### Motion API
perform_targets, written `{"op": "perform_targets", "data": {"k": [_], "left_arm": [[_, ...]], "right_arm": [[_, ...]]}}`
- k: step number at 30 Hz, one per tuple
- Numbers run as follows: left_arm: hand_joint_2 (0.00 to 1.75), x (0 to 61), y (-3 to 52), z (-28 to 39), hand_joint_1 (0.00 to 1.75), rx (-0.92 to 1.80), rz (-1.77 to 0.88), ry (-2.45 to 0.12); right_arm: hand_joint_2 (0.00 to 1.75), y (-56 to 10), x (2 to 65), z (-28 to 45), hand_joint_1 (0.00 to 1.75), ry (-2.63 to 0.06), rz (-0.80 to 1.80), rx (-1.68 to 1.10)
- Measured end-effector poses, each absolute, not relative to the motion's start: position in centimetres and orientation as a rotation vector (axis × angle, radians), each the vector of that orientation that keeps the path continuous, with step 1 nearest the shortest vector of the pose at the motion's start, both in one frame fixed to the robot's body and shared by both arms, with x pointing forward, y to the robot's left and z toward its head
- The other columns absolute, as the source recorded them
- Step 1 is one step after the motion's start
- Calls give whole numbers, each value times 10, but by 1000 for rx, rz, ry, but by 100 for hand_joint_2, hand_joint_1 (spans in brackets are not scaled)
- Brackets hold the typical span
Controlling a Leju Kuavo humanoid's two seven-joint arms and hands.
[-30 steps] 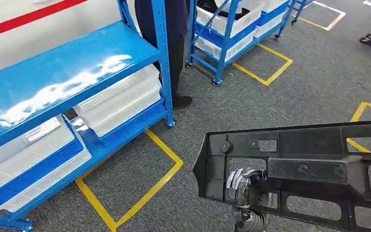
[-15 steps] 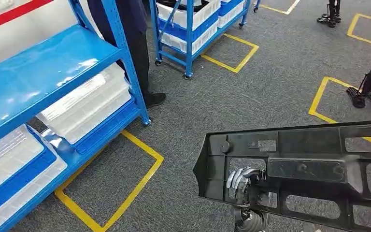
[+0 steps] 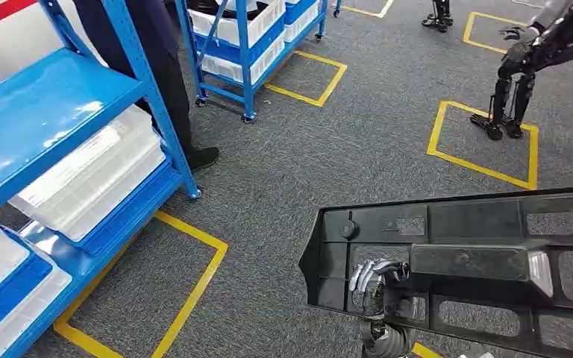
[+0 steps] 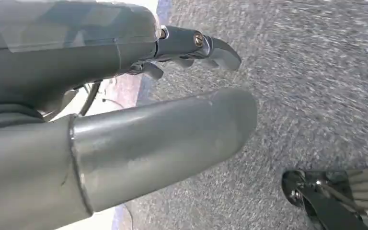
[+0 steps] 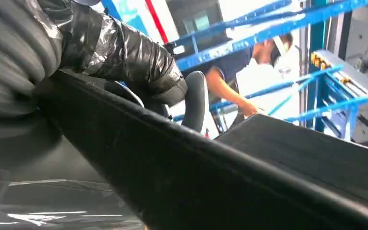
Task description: Take the parts from the cabinet and place them on the table.
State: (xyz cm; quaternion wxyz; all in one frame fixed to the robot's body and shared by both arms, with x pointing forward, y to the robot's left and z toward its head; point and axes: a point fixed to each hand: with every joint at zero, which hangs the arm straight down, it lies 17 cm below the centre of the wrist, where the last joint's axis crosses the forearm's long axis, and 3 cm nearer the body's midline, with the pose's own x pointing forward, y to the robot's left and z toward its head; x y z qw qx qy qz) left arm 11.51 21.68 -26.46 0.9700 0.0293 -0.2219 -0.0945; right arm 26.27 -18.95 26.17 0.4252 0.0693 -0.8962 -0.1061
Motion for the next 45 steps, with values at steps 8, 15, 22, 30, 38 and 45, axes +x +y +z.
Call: {"op": "perform_targets", "data": {"k": [8, 15, 22, 30, 38, 45], "left_arm": [[0, 120, 216, -263, 0, 57, -179, -458], [0, 114, 216, -265, 0, 55, -179, -447], [0, 118, 220, -264, 0, 60, -184, -452], [0, 115, 219, -265, 0, 59, -184, -446], [0, 120, 220, -264, 0, 62, -186, -449], [0, 112, 222, -266, 0, 63, -173, -431]], "right_arm": [[175, -193, 262, 257, 175, -2226, -262, 125], [175, -191, 263, 254, 175, -2211, -249, 120], [175, -190, 263, 253, 175, -2208, -248, 128], [175, -192, 264, 250, 175, -2198, -248, 124], [175, -190, 265, 246, 175, -2176, -251, 153], [175, -187, 265, 244, 175, -2168, -245, 168]]}}
